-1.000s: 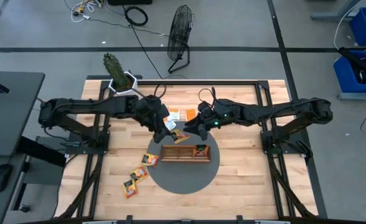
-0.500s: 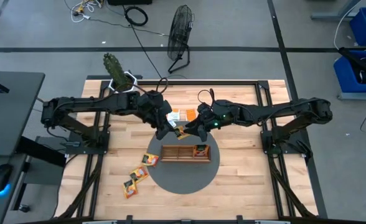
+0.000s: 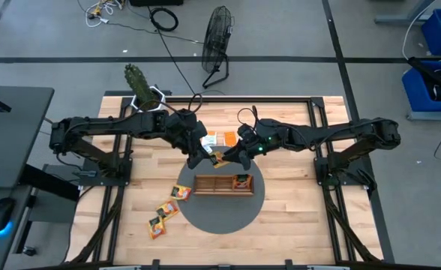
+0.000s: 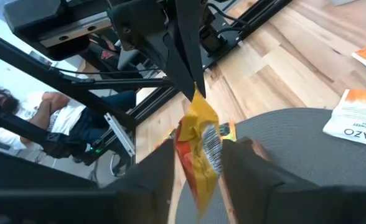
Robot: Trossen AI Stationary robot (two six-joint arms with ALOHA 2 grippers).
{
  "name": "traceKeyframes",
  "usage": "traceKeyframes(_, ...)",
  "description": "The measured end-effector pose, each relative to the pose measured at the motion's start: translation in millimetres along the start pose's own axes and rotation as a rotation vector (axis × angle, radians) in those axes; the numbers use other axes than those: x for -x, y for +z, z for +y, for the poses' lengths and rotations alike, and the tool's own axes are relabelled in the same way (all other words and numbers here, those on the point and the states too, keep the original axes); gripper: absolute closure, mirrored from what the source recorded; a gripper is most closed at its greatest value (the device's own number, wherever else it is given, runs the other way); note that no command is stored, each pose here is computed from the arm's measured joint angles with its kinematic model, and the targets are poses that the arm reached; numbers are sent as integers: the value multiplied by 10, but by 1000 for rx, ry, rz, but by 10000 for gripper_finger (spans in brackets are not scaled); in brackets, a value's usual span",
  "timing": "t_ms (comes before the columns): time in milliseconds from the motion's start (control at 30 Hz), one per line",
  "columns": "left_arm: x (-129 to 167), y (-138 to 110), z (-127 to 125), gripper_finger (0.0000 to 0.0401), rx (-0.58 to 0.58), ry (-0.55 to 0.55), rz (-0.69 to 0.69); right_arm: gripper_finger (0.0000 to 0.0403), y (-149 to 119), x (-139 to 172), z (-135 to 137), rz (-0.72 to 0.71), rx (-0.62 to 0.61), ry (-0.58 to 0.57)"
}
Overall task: Pick & Place Tea
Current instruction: Put the yellow tea bag into the middle section of the wooden organizer
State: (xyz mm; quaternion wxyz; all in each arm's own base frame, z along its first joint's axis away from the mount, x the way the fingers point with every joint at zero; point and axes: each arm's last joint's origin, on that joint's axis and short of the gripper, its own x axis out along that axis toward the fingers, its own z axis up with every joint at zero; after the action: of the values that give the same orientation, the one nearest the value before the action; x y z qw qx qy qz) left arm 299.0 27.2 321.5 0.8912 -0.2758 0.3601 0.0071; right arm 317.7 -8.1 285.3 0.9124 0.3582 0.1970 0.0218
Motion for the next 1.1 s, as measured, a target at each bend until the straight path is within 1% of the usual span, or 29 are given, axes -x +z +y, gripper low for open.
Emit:
traceKeyframes(200,0,0,0,401,-18,0,0,380,9,1,4,-6,24,8)
traceKeyframes(233,0,0,0,400,-17,0,0,389,11,1,5,-8,32,9)
traceKeyframes(333,4,5,-4,391,-19,-2,-6,390,21,2,8,-23,40,7)
traceKeyframes(467,51,38,-4,365,-24,-8,-44,398,70,59,36,-66,53,8)
traceKeyframes(633,261,108,24,329,-22,-8,-136,400,155,258,147,-153,107,2)
traceKeyframes(733,440,172,57,310,-22,-9,-224,401,243,449,240,-279,175,-44)
traceKeyframes(800,583,236,52,299,-35,-24,-321,401,313,584,306,-386,214,-76)
traceKeyframes(900,796,331,41,285,-50,-43,-474,402,417,754,407,-544,266,-95)
traceKeyframes(1033,1034,462,-3,271,-72,-65,-700,402,496,869,499,-682,322,-93)
traceKeyframes(1100,1122,539,-38,265,-97,-95,-812,402,527,896,544,-736,355,-69)
